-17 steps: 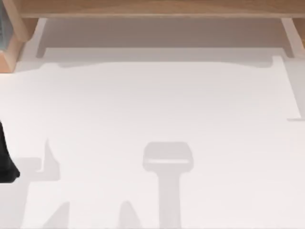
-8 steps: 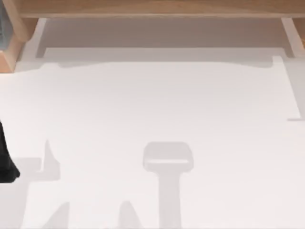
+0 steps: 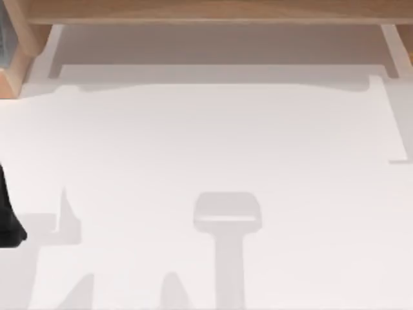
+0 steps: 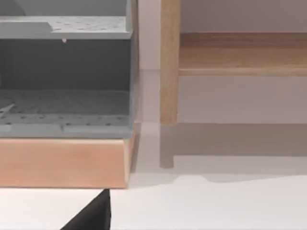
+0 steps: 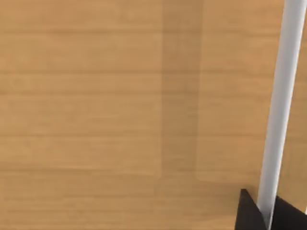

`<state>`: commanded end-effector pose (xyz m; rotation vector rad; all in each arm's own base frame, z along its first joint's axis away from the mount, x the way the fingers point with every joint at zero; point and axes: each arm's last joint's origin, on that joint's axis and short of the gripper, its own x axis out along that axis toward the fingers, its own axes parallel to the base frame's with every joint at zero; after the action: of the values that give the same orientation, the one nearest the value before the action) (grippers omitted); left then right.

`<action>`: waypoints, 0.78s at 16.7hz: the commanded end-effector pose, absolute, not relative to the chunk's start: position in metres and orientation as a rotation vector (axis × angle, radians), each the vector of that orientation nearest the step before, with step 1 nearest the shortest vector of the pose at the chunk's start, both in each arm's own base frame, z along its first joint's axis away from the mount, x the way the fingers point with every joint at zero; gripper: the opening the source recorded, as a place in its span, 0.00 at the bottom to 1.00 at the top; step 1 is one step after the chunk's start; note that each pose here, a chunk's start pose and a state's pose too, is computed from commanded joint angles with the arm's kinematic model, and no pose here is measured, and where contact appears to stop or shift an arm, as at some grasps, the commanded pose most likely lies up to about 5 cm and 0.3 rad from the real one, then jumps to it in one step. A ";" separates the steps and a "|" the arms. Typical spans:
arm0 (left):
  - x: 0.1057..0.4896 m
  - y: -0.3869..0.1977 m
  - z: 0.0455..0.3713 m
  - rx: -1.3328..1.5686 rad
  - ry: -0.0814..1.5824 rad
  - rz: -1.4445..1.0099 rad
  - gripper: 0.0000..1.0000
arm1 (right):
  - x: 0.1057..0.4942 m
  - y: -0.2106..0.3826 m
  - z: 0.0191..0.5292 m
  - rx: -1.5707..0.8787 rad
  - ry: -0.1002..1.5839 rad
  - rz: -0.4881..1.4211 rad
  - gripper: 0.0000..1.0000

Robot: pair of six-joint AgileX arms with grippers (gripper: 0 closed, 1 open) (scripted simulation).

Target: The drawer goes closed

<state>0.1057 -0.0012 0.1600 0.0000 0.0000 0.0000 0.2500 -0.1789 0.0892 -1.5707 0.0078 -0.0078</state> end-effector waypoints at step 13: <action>0.106 -0.001 0.160 0.000 0.000 0.000 1.00 | 0.313 -0.180 0.088 -1.566 0.013 -0.007 0.00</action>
<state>0.1057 -0.0012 0.1600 0.0000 0.0000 0.0000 0.3128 -0.1799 0.0882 -1.5656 0.0129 -0.0065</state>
